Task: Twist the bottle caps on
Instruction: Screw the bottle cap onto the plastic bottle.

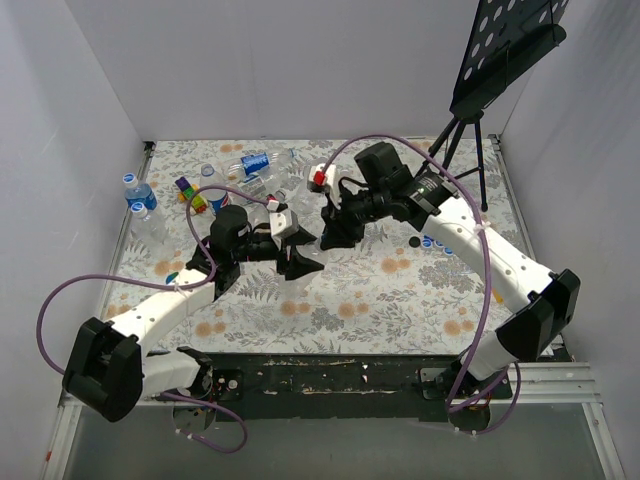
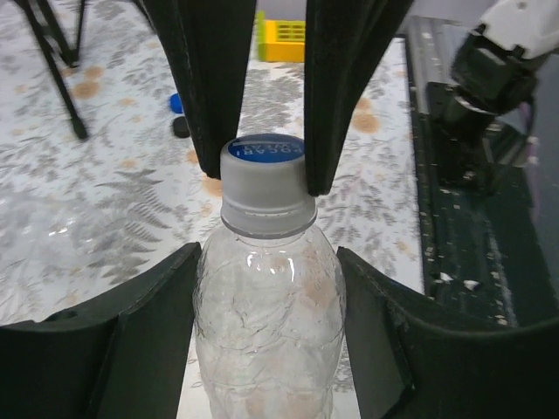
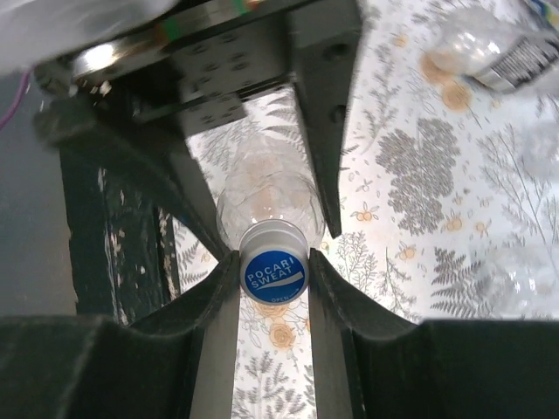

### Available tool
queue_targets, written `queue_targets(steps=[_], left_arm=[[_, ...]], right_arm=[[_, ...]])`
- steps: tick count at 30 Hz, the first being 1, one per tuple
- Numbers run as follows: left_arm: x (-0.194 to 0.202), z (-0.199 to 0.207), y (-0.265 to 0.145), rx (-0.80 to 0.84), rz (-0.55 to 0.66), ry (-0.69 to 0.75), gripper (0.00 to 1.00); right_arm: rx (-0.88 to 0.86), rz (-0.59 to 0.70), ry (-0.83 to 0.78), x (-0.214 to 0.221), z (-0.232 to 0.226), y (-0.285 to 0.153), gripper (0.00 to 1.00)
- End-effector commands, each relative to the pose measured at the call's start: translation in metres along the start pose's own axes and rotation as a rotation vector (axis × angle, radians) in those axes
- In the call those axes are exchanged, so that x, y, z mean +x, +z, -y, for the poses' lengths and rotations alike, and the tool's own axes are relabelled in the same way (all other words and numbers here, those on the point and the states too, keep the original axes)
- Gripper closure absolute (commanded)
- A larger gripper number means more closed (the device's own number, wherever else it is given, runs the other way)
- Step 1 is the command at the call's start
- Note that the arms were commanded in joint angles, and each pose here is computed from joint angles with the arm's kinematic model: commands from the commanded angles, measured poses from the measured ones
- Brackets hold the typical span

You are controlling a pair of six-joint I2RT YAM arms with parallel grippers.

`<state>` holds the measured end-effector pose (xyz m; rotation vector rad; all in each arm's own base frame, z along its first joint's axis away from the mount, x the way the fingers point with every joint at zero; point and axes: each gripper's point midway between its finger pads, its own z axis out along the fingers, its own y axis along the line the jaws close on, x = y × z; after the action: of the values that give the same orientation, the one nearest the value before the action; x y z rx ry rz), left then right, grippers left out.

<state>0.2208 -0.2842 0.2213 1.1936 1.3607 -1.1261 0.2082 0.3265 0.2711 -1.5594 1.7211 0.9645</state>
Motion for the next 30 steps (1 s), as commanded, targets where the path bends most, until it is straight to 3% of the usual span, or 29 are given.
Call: queue_targets(steps=[1, 3, 8, 12, 21, 22, 25, 28, 30], left_arm=[[-0.026, -0.037, -0.010, -0.250, 0.035, 0.110, 1.00], [-0.027, -0.050, -0.016, -0.373, 0.021, 0.163, 1.00], [-0.029, -0.066, -0.032, -0.670, -0.011, 0.316, 1.00], [-0.024, -0.073, -0.039, -0.819, -0.023, 0.321, 1.00], [-0.019, -0.087, -0.054, -0.986, -0.077, 0.338, 1.00], [-0.021, -0.086, -0.053, -0.977, -0.067, 0.337, 1.00], [-0.019, -0.078, -0.041, -0.894, -0.053, 0.314, 1.00], [-0.012, -0.072, -0.027, -0.764, -0.049, 0.245, 1.00], [-0.012, -0.060, -0.011, -0.591, -0.034, 0.193, 1.00]], right_arm=[[0.308, -0.060, 0.284, -0.001, 0.051, -0.002, 0.99], [0.410, -0.089, 0.442, 0.010, 0.064, 0.000, 0.99], [0.496, -0.040, 0.622, 0.017, 0.068, 0.008, 0.99], [0.539, -0.003, 0.647, 0.012, 0.071, 0.012, 0.99], [0.591, 0.045, 0.637, 0.000, 0.078, 0.001, 0.99], [0.576, 0.051, 0.628, -0.002, 0.076, 0.002, 0.93], [0.515, 0.108, 0.561, -0.016, 0.066, -0.002, 0.61], [0.494, 0.177, 0.457, -0.032, 0.059, -0.015, 0.41], [0.477, 0.205, 0.376, -0.038, 0.052, -0.024, 0.31]])
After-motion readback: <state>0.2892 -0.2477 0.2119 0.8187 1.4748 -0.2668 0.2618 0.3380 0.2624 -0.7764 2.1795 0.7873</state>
